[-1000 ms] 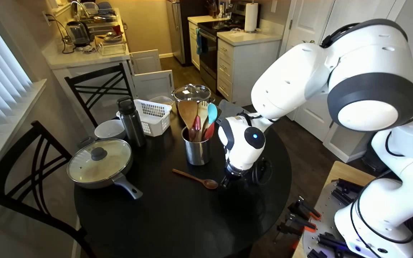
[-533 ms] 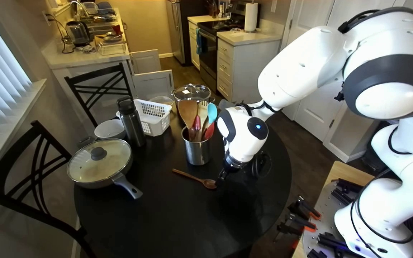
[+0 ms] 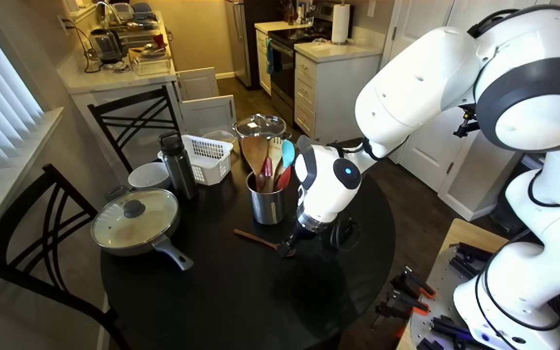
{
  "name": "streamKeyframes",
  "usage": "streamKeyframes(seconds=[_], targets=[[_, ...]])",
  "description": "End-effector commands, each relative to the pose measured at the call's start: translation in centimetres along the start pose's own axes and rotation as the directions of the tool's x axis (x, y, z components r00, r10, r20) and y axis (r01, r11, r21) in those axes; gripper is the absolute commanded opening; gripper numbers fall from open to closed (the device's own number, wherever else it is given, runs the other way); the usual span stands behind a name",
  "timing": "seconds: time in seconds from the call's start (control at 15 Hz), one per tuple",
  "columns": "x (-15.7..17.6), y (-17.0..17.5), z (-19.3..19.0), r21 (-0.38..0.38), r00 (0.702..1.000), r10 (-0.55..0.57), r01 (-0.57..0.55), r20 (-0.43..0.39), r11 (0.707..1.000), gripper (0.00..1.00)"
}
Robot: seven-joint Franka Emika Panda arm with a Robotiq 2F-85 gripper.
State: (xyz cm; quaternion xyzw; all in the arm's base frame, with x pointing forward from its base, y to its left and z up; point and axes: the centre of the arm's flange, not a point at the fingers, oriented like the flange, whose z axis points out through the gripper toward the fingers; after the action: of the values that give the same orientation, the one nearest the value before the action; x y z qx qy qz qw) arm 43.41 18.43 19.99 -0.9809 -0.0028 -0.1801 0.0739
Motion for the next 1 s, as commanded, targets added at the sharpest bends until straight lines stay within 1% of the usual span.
streamKeyframes(seconds=[0.0,0.27,0.47,0.93], targets=[[6.2,-2.2,-1.1,-0.011,1.000,0.012,-0.012,-0.010,1.000,1.00],[8.1,-2.0,0.3,-0.054,0.997,-0.024,0.021,-0.069,0.998,1.00],[9.2,-1.8,1.5,-0.066,0.994,-0.055,0.049,-0.093,0.997,1.00],[8.0,-3.0,4.1,-0.081,0.989,-0.125,0.119,-0.075,0.990,1.00]])
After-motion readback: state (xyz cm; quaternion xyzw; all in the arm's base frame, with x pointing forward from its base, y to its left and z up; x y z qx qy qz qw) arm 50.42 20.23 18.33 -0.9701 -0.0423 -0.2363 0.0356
